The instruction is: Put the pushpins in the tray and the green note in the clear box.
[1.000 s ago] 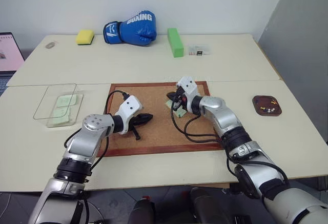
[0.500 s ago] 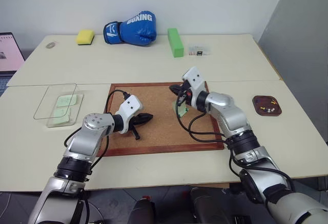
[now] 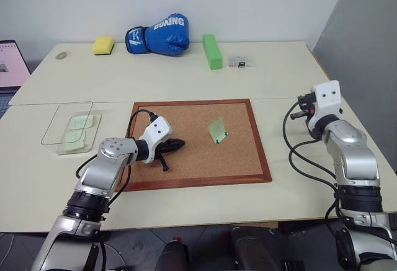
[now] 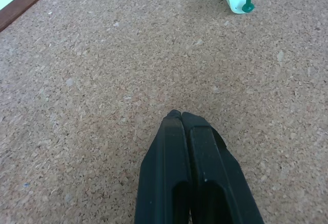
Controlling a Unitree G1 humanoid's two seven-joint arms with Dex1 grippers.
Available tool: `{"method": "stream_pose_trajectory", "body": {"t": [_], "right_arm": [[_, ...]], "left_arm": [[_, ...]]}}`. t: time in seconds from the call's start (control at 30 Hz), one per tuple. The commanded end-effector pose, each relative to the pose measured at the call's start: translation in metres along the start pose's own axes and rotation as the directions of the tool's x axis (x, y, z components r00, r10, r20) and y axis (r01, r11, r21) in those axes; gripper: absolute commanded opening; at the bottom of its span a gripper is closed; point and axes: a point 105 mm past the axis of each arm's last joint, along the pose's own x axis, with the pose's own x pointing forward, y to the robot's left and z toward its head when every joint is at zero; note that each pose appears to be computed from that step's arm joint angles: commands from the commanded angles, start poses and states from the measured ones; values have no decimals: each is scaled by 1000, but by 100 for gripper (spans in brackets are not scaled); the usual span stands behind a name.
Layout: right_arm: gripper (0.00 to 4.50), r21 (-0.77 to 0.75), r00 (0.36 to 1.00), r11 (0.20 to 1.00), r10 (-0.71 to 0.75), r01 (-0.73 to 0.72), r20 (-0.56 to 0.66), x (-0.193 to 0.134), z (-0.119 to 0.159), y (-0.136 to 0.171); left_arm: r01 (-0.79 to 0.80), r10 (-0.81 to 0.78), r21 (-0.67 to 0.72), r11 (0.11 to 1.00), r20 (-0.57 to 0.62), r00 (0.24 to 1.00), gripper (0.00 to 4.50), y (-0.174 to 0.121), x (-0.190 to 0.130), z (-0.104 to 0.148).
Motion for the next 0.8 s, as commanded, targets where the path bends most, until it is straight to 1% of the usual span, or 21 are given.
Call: {"method": "stream_pose_trajectory", "body": {"t": [0.03, 0.23, 0.4, 0.57, 0.6, 0.7, 0.8], "right_arm": [[0, 59, 991, 989, -135, 135, -9, -6, -3, -37], [0, 138, 981, 972, -186, 192, -53, 0, -13, -51], [0, 237, 981, 953, -173, 189, -86, 9, -21, -51], [0, 262, 975, 941, -189, 213, -114, 15, -29, -57], [22, 267, 974, 939, -192, 217, -118, 16, -30, -57], [62, 276, 974, 936, -194, 220, -119, 20, -30, -58], [129, 268, 973, 937, -198, 223, -116, 22, -29, -59]], "left_arm": [[30, -29, 9, 1000, -26, 999, 0, -3, 1, -4], [37, -36, 18, 999, -25, 999, 0, -2, 3, -3], [35, -35, 19, 999, -25, 999, 0, -3, 2, -3], [27, -27, 10, 1000, -17, 999, 0, -4, 0, -2], [26, -26, 10, 1000, -18, 1000, 0, -4, 0, -2], [19, -19, 8, 1000, -19, 1000, 0, -3, -1, -3], [15, -14, 7, 1000, -19, 1000, 0, -2, -1, -3]]}}
